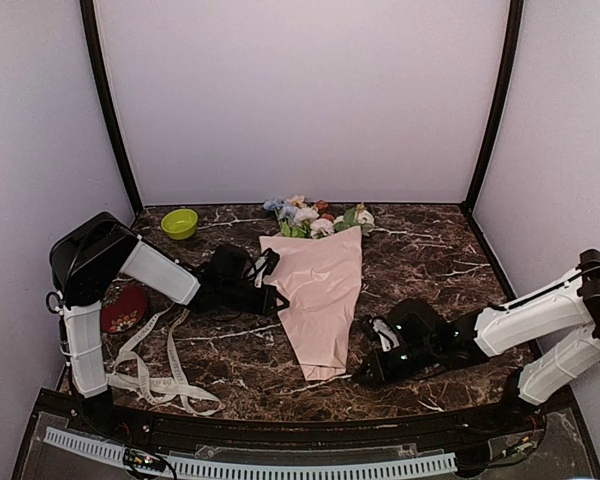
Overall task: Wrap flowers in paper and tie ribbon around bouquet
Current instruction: Press the fold line on the 2/3-folded wrapping paper.
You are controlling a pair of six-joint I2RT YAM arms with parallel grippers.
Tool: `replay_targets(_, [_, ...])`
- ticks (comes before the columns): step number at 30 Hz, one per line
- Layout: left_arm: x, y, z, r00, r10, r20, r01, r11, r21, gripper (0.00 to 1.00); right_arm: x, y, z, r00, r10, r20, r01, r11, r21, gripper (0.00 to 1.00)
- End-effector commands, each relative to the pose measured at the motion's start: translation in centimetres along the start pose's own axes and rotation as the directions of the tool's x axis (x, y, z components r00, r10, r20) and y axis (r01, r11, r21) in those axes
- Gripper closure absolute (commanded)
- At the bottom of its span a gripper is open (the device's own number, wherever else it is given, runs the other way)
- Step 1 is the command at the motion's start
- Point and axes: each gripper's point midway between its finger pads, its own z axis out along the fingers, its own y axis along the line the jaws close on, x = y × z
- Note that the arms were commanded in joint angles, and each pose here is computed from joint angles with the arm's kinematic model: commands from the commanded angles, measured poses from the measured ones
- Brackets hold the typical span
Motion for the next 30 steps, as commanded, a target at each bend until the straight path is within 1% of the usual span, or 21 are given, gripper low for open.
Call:
replay_targets(1, [0.3, 0.7, 0.2, 1.000, 0.010, -0.020, -0.010, 1.000, -0.027, 1.00, -3.1, 3.0, -2.0, 0.990, -0.120, 0.071, 0.122, 0.992, -0.023, 0.89])
replay_targets(4, [0.6, 0.9, 0.1, 1.000, 0.000, -0.019, -0.001, 0.999, -0.033, 1.00, -7.0, 4.8, -3.3, 0.972, -0.173, 0.162, 0.174, 0.985, 0.007, 0.84])
replay_targets(6, [0.6, 0.8, 0.1, 1.000, -0.006, -0.016, 0.006, 1.000, -0.026, 1.00, -9.2, 6.2, -3.3, 0.957, -0.214, 0.194, 0.214, 0.977, 0.018, 0.82])
replay_targets(8, [0.5, 0.8, 0.1, 1.000, -0.006, -0.011, 0.006, 1.000, -0.025, 1.00, -10.5, 6.9, -2.2, 0.948, -0.261, 0.181, 0.260, 0.965, 0.027, 0.82])
replay_targets(10, [0.5, 0.9, 0.1, 1.000, -0.007, -0.013, 0.007, 1.000, -0.029, 1.00, -11.4, 6.4, -0.5, 0.951, -0.270, 0.151, 0.264, 0.963, 0.059, 0.85])
replay_targets(12, [0.6, 0.8, 0.1, 1.000, -0.009, -0.018, 0.008, 1.000, -0.026, 1.00, -11.0, 4.5, 1.2, 0.967, -0.236, 0.100, 0.228, 0.970, 0.083, 0.88])
replay_targets(15, [0.7, 0.9, 0.1, 1.000, -0.004, -0.016, 0.004, 1.000, -0.030, 1.00, -8.6, 0.8, 2.8, 0.981, -0.194, 0.024, 0.188, 0.970, 0.154, 0.91])
replay_targets(16, [0.7, 1.0, 0.1, 1.000, -0.004, -0.017, 0.003, 0.999, -0.033, 1.00, -7.6, -0.3, 2.9, 0.985, -0.175, 0.004, 0.171, 0.970, 0.172, 0.92])
replay_targets(17, [0.6, 0.8, 0.1, 1.000, 0.000, -0.015, 0.000, 1.000, -0.028, 1.00, -5.6, -1.9, 2.6, 0.991, -0.134, -0.016, 0.134, 0.973, 0.189, 0.93])
replay_targets(20, [0.2, 0.8, 0.1, 1.000, 0.010, -0.006, -0.010, 1.000, -0.026, 1.00, -3.0, -3.9, 1.6, 0.996, -0.086, -0.037, 0.092, 0.972, 0.215, 0.93])
replay_targets(22, [0.0, 0.6, 0.2, 1.000, 0.017, -0.005, -0.018, 1.000, -0.023, 1.00, -2.1, -4.2, 0.2, 0.996, -0.077, -0.040, 0.084, 0.972, 0.222, 0.93])
replay_targets(25, [-0.3, 0.3, 0.2, 1.000, 0.029, -0.003, -0.029, 1.000, -0.007, 1.00, -1.2, -4.2, -1.6, 0.993, -0.102, -0.063, 0.114, 0.965, 0.238, 0.92])
replay_targets(27, [-0.4, 0.1, 0.2, 0.999, 0.035, 0.000, -0.035, 0.999, -0.001, 1.00, -1.8, -3.6, -2.8, 0.988, -0.140, -0.060, 0.151, 0.958, 0.243, 0.91])
replay_targets(29, [-0.3, -0.1, 0.2, 0.999, 0.034, -0.005, -0.034, 0.999, 0.012, 1.00, -3.1, -2.2, -3.9, 0.982, -0.185, -0.046, 0.191, 0.953, 0.235, 0.90])
replay_targets(30, [-0.1, -0.3, 0.2, 0.999, 0.033, -0.008, -0.033, 0.999, 0.020, 1.00, -4.5, -0.9, -4.4, 0.976, -0.218, -0.020, 0.217, 0.951, 0.220, 0.89])
